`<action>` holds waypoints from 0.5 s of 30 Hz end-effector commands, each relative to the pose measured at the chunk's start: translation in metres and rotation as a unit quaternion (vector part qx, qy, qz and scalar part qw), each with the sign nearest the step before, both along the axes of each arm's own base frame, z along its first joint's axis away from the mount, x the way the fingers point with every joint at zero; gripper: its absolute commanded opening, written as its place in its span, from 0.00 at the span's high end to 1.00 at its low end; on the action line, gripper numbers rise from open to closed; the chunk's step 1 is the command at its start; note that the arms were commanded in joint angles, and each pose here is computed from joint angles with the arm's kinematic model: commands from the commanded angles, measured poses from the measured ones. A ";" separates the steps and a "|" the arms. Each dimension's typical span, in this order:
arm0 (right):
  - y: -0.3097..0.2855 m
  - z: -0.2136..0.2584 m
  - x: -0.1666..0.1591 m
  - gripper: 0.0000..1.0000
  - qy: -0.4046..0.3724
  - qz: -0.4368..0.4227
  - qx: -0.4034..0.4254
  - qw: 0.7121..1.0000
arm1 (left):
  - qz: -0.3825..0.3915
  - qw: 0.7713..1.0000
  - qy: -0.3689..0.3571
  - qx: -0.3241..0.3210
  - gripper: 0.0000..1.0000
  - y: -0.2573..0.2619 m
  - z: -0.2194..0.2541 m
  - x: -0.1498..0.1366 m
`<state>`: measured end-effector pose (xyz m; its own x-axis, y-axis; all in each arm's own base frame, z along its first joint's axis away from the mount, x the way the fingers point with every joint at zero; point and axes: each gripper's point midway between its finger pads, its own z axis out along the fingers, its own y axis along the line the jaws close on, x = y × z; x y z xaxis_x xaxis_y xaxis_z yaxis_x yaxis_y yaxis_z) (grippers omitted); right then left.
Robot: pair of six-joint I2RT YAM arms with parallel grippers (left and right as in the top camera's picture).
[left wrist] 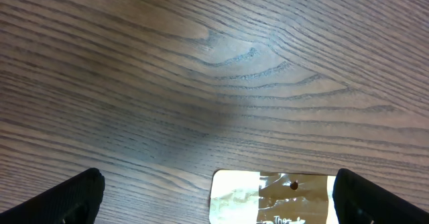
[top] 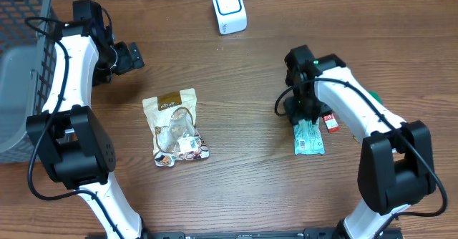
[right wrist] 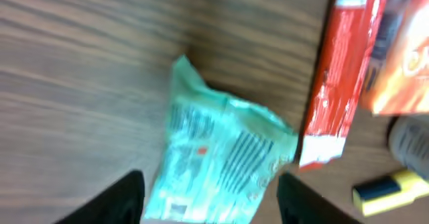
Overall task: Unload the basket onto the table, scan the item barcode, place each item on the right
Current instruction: 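Open the right gripper and release the mint-green pack on the table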
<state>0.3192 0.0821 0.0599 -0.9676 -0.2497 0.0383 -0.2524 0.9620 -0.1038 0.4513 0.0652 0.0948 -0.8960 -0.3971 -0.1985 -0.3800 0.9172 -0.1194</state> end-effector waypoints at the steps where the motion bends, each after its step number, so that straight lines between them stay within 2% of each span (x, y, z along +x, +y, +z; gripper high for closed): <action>1: 0.010 0.017 0.011 0.36 -0.015 -0.051 0.033 0.998 | -0.006 0.999 -0.031 0.008 0.00 0.000 0.025 0.005; 3: 0.007 0.017 0.004 0.32 -0.003 -0.064 0.028 0.998 | -0.006 0.999 -0.031 0.008 0.00 0.000 0.024 0.005; 15: 0.003 -0.009 -0.002 0.41 -0.002 -0.084 0.025 0.996 | -0.006 0.999 -0.031 0.008 0.00 0.000 0.025 0.005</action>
<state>0.3202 0.0872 0.0560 -0.9940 -0.1082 0.0189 -0.1091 0.9923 -0.0594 0.4513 0.0652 0.0948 -0.8960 -0.3971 -0.1985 -0.3800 0.9172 -0.1194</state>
